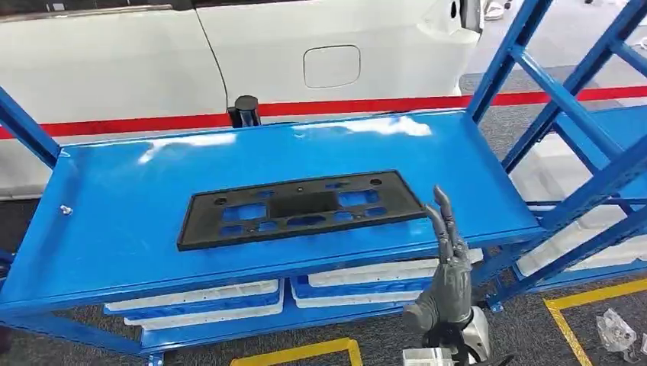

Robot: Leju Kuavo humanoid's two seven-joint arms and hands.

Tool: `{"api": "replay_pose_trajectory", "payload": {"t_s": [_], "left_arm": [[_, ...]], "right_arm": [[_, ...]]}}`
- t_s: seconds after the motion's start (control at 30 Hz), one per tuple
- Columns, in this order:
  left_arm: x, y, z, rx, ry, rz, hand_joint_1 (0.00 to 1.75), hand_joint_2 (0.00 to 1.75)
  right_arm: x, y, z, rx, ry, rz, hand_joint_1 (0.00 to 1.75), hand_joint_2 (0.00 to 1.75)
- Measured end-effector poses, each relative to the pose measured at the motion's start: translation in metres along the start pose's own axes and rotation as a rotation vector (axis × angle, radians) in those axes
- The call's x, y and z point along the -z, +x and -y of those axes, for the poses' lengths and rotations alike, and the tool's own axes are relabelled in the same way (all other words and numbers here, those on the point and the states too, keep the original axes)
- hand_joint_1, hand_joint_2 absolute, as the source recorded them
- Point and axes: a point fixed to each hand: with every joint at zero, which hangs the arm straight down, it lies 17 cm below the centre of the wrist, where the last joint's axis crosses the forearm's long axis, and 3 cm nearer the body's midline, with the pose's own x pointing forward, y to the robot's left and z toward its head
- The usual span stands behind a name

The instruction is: Take the parts from the cabinet and place them on the table.

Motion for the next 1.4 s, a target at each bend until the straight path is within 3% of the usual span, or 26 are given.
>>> {"api": "replay_pose_trajectory", "payload": {"t_s": [0.23, 0.27, 0.47, 0.97, 1.4], "left_arm": [[-0.002, -0.007, 0.004, 0.003, -0.009, -0.024, 0.00, 0.00], [-0.002, -0.007, 0.004, 0.006, -0.010, -0.024, 0.00, 0.00], [-0.003, -0.008, 0.007, 0.016, -0.016, -0.027, 0.00, 0.00], [-0.004, -0.009, 0.006, 0.034, -0.009, -0.017, 0.00, 0.00], [-0.010, -0.012, 0.019, -0.001, -0.021, -0.021, 0.00, 0.00]], "right_arm": [[-0.001, -0.004, 0.004, -0.144, -0.014, -0.008, 0.00, 0.00], [-0.001, -0.005, 0.004, -0.163, -0.013, -0.007, 0.00, 1.75], [-0.002, -0.006, 0.002, -0.305, 0.002, 0.007, 0.00, 1.75], [-0.027, -0.013, -0.016, -0.425, 0.118, 0.007, 0.00, 1.75], [-0.058, -0.066, -0.013, -0.760, 0.244, -0.096, 0.00, 1.75]]}}
